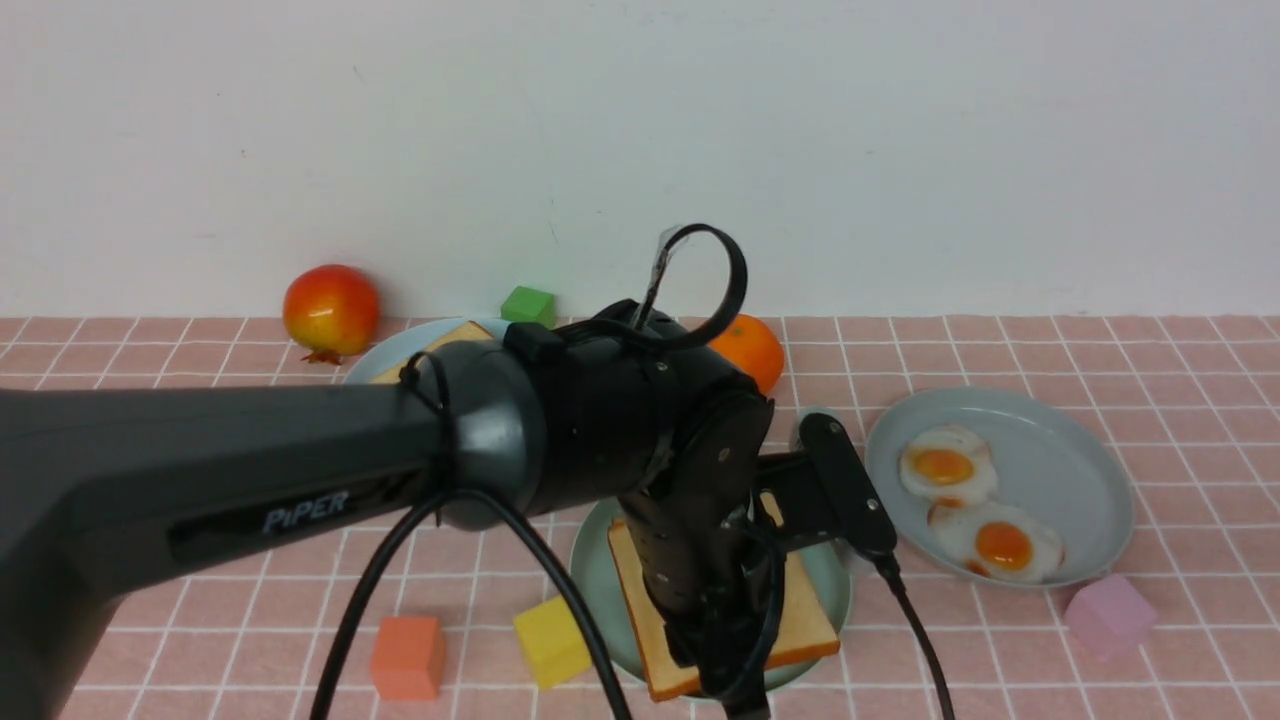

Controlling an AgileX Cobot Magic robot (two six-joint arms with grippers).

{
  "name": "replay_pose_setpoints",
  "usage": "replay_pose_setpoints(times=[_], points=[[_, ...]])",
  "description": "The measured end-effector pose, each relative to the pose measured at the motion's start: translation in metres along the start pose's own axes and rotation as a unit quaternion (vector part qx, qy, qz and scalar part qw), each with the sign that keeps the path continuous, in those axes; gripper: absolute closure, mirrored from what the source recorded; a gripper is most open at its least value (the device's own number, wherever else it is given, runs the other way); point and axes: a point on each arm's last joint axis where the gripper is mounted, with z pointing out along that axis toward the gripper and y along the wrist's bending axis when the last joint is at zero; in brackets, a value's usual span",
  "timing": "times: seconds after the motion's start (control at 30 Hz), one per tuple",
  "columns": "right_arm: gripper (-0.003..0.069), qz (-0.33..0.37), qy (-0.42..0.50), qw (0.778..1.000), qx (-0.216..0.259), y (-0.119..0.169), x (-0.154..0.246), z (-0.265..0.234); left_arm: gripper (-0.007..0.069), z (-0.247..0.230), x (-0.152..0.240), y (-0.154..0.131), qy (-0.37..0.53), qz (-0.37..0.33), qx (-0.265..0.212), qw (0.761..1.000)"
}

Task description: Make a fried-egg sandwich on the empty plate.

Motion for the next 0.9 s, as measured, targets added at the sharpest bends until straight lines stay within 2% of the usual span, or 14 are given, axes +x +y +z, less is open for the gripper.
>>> replay_pose_setpoints(times=[0.1, 0.17, 0.3, 0.37, 0.43, 0.53, 0.67, 0.73, 0.8, 0.87, 0.9], points=[[0.0648, 0.0, 0.0, 1.0, 0.0, 0.0, 0.0, 0.0, 0.0347, -0.01, -0.002, 0.001, -0.01, -0.001, -0.005, 1.0], [0.0648, 0.0, 0.0, 1.0, 0.0, 0.0, 0.0, 0.0, 0.0384, -0.033, -0.005, 0.001, -0.039, -0.016, -0.009, 0.999], [0.0648, 0.0, 0.0, 1.0, 0.0, 0.0, 0.0, 0.0, 0.0509, -0.085, -0.008, -0.001, -0.108, -0.073, -0.012, 0.991], [0.0648, 0.0, 0.0, 1.0, 0.0, 0.0, 0.0, 0.0, 0.0606, -0.129, -0.006, -0.003, -0.161, -0.098, -0.018, 0.982], [0.0648, -0.005, -0.003, 1.0, 0.01, -0.002, 0.0, 0.0, 0.0613, -0.165, 0.001, -0.008, -0.207, -0.109, -0.025, 0.972], [0.0648, -0.01, -0.004, 1.0, 0.025, -0.005, 0.0, -0.001, 0.0613, -0.214, 0.025, -0.02, -0.277, -0.132, -0.032, 0.951], [0.0648, -0.01, 0.017, 0.999, 0.034, -0.006, 0.004, -0.001, 0.0613, -0.245, 0.072, -0.044, -0.345, -0.161, -0.027, 0.924], [0.0648, -0.01, 0.021, 0.999, 0.035, -0.007, 0.005, -0.002, 0.0613, -0.249, 0.09, -0.052, -0.364, -0.169, -0.028, 0.915], [0.0649, -0.003, 0.017, 0.999, 0.035, -0.007, 0.008, -0.006, 0.0613, -0.248, 0.133, -0.072, -0.408, -0.19, -0.028, 0.893], [0.0649, 0.001, 0.011, 0.999, 0.033, -0.008, 0.01, -0.01, 0.0613, -0.247, 0.155, -0.082, -0.44, -0.201, -0.031, 0.875], [0.0649, 0.002, 0.005, 0.999, 0.032, -0.008, 0.012, -0.013, 0.0613, -0.246, 0.179, -0.093, -0.475, -0.211, -0.035, 0.854]])
